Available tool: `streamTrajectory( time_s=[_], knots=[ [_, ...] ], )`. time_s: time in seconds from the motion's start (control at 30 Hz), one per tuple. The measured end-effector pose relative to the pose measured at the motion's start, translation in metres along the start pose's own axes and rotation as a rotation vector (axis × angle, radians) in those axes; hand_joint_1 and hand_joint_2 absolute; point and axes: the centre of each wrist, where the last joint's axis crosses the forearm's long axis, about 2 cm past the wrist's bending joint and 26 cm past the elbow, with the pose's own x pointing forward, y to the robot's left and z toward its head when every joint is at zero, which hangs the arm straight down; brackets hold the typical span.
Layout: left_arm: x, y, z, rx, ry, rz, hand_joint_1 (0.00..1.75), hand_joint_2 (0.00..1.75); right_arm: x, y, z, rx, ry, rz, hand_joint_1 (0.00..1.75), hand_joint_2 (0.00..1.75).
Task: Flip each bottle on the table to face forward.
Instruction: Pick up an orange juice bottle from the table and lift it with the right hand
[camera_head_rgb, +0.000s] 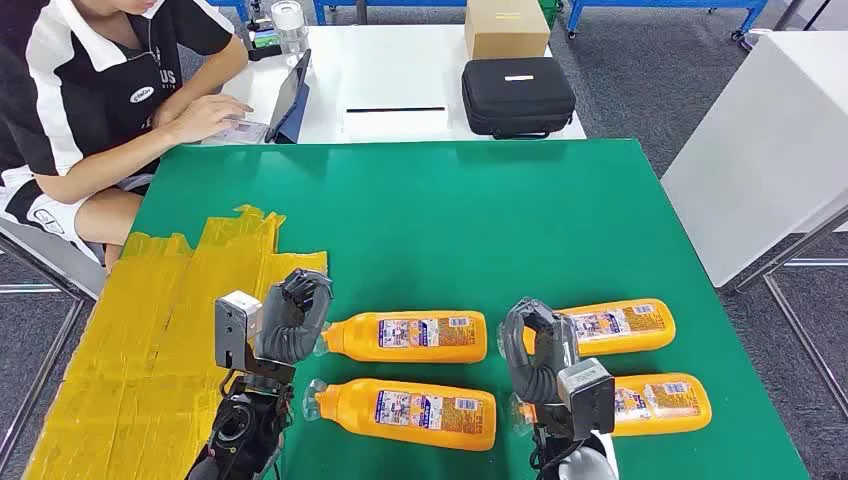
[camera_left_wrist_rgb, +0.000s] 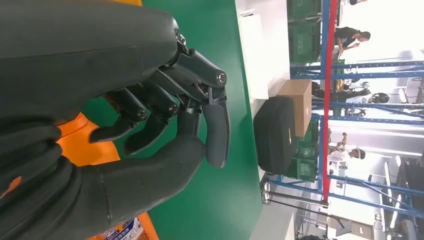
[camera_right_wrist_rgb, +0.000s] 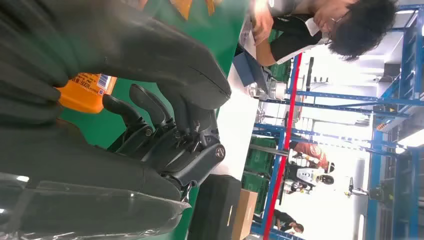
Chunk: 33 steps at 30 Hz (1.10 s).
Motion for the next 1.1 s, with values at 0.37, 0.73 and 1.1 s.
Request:
streamTrajectory(
  time_s=[0.37,0.73,1.1],
  knots=[
    [0.004,0.001,-0.003,0.034,-0.197,-0.123,0.00,1.75,-0.017,0.048,-0.028,0.163,-0.134,0.522,0.00,1.75],
    [0.009,-0.006,-0.006,0.018,-0.190,-0.092,0.00,1.75,-0.021,0.060,-0.034,0.401,-0.061,0.821,0.00,1.75],
    [0.014,-0.007,-0.009,0.013,-0.186,-0.088,0.00,1.75,-0.031,0.063,-0.035,0.578,0.089,1.007,0.00,1.75]
  ],
)
